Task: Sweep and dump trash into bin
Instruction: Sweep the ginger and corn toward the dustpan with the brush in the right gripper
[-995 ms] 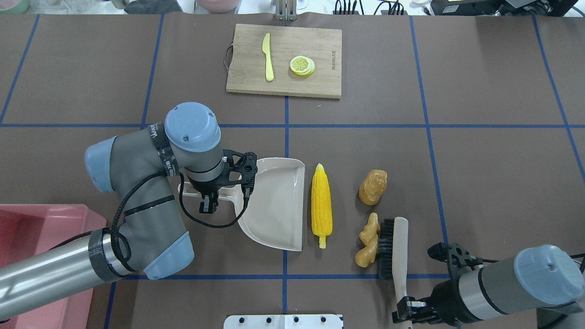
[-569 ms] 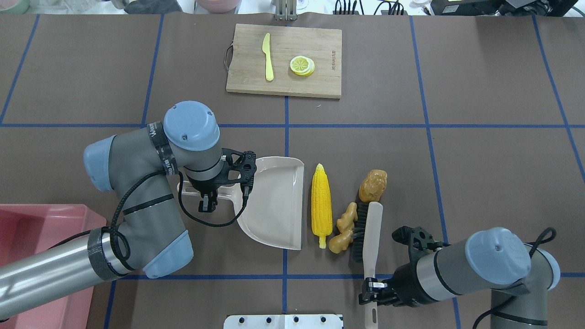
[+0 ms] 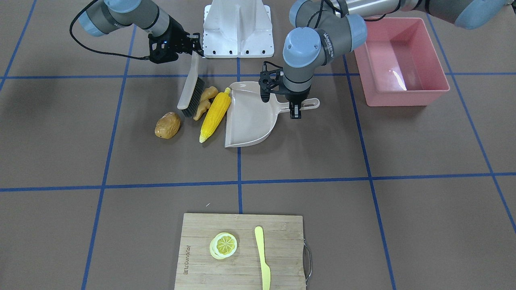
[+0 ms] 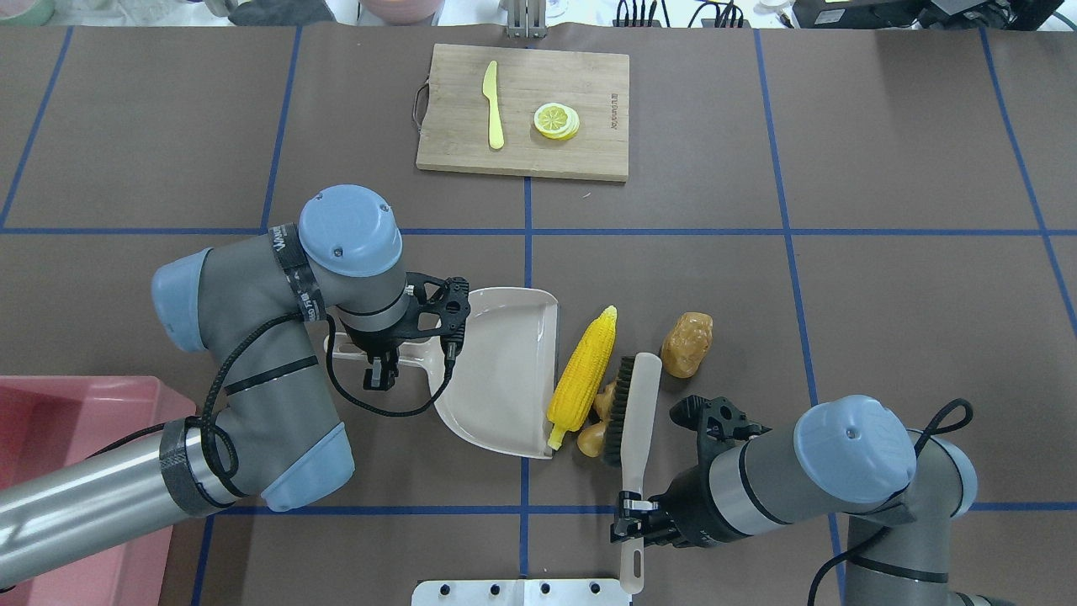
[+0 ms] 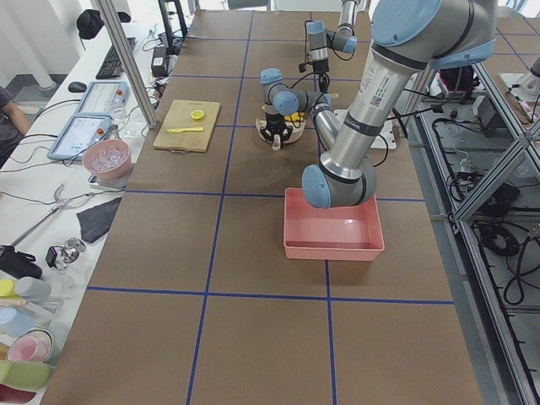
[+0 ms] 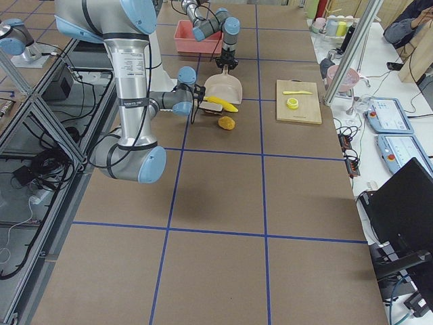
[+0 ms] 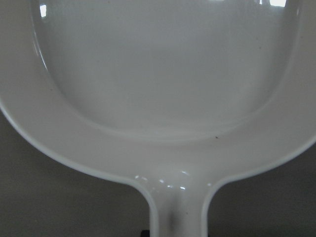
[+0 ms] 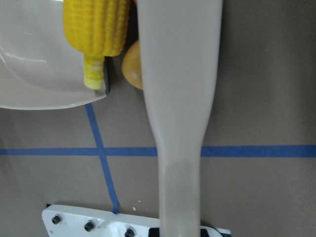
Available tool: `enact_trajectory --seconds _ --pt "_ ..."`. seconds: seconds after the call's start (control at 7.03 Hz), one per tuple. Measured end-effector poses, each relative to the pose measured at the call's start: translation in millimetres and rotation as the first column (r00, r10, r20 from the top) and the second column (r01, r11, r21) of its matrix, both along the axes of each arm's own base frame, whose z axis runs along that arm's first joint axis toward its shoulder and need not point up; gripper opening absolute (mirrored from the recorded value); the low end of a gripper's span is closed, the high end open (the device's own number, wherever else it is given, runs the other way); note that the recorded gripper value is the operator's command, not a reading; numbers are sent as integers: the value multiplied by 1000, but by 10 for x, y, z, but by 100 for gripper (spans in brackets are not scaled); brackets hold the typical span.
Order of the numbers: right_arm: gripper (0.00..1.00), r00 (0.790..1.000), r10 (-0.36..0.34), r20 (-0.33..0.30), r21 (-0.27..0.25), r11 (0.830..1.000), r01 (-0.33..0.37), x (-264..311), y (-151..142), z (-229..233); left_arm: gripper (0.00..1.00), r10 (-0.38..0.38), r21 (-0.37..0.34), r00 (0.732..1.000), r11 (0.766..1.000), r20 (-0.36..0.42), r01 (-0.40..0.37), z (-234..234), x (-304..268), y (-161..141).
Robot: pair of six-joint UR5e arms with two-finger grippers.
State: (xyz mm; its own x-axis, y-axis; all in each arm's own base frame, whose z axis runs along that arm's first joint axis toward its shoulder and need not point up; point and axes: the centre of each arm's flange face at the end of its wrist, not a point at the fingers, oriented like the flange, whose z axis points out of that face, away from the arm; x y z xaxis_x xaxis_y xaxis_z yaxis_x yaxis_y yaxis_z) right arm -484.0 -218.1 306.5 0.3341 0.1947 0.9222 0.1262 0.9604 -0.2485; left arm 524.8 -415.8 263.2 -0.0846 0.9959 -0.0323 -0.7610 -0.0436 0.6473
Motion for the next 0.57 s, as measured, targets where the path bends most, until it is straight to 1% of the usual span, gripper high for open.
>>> enact_trajectory --seconds 0.28,0.57 --pt "0 1000 14 2 6 1000 -14 -77 -109 -166 0 1 -2 1000 1000 5 -1 27 8 -5" --pt "0 1000 18 -3 -7 1000 -18 -25 -294 -231 0 3 -1 1000 1000 8 -3 38 9 -10"
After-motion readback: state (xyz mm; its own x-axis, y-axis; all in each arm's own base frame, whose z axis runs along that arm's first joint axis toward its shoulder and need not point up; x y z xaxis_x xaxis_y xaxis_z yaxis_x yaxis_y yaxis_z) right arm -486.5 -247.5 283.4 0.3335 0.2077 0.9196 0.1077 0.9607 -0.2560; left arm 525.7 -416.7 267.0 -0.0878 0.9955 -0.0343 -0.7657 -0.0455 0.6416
